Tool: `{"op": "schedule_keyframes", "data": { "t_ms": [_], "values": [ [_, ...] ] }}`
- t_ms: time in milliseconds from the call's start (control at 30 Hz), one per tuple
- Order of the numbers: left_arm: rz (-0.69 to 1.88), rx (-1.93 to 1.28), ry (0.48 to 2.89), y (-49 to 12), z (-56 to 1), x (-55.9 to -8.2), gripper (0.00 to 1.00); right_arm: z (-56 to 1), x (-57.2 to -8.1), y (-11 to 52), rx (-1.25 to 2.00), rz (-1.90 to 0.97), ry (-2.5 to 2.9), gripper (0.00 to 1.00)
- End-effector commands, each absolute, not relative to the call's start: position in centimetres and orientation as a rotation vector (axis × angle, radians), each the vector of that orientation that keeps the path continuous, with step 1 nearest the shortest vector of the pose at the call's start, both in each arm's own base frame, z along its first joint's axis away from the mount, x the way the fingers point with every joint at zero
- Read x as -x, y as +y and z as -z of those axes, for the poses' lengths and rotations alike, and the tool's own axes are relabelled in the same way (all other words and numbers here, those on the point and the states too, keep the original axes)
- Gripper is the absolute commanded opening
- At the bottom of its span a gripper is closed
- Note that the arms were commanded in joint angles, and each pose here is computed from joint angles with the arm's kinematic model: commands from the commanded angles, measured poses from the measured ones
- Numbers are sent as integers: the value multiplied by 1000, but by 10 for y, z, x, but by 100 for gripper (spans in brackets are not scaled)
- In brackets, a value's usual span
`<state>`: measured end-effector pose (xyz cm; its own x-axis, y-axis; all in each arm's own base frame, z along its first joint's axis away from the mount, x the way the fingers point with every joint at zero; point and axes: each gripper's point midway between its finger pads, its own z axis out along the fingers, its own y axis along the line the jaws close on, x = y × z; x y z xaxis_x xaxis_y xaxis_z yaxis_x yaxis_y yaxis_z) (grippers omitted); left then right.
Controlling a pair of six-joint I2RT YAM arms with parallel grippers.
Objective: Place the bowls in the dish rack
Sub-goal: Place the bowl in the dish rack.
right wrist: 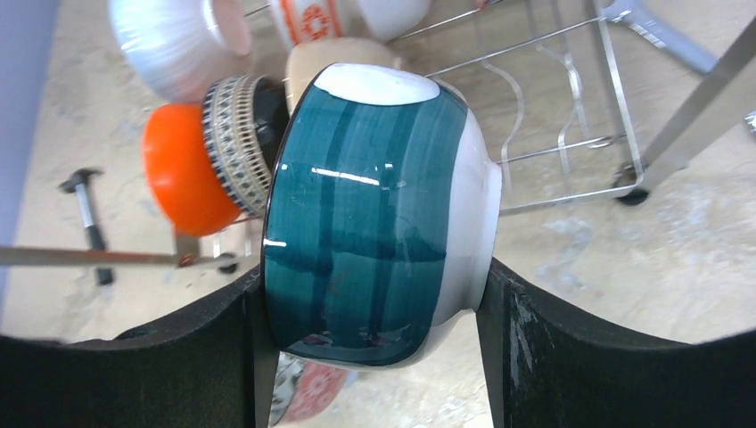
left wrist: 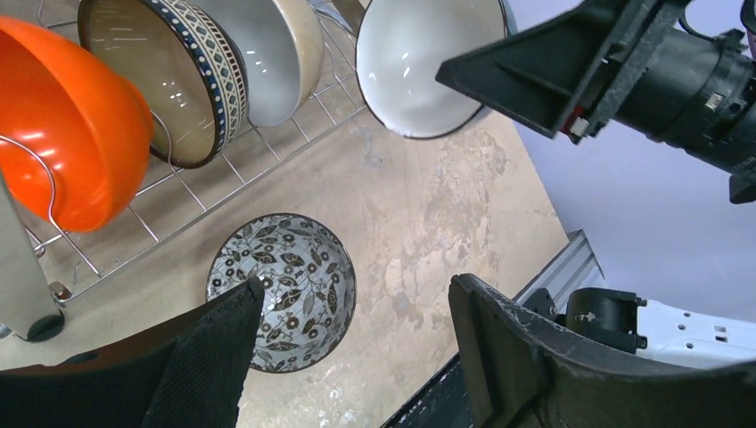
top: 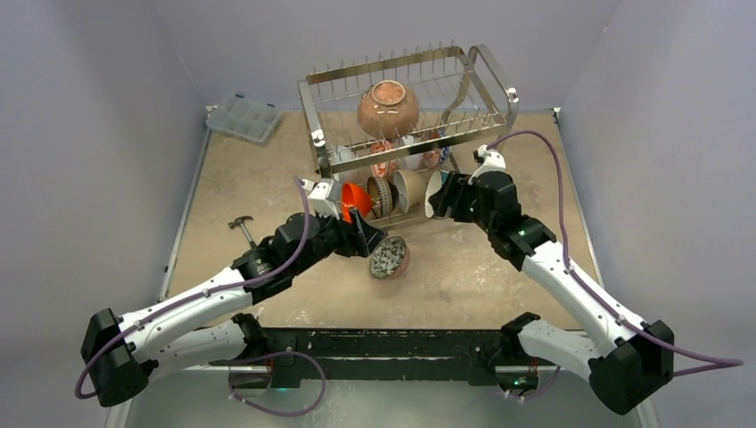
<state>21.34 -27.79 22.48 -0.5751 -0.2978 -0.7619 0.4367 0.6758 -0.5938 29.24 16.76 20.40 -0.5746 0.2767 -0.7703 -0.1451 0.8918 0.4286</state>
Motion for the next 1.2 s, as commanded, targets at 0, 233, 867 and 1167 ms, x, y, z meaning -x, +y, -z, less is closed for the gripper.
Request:
{"op": "schedule_keyframes", "data": {
  "t_ms": [0, 233, 867, 1167],
  "values": [
    [1002, -117, 1946, -274, -231, -209, 75, -252, -333, 151, -116, -423, 1894, 0],
    [1004, -120, 1947, -271, -226, -205, 75, -246, -353, 147, -151, -380, 1818, 0],
    [961, -16, 1899, -241, -225, -203, 75, -197, -398, 136, -36, -91, 1817, 0],
    [951, -20, 1906, -239, -223, -201, 75, -179, -394, 145, 77, -92, 1872, 0]
  ]
}}
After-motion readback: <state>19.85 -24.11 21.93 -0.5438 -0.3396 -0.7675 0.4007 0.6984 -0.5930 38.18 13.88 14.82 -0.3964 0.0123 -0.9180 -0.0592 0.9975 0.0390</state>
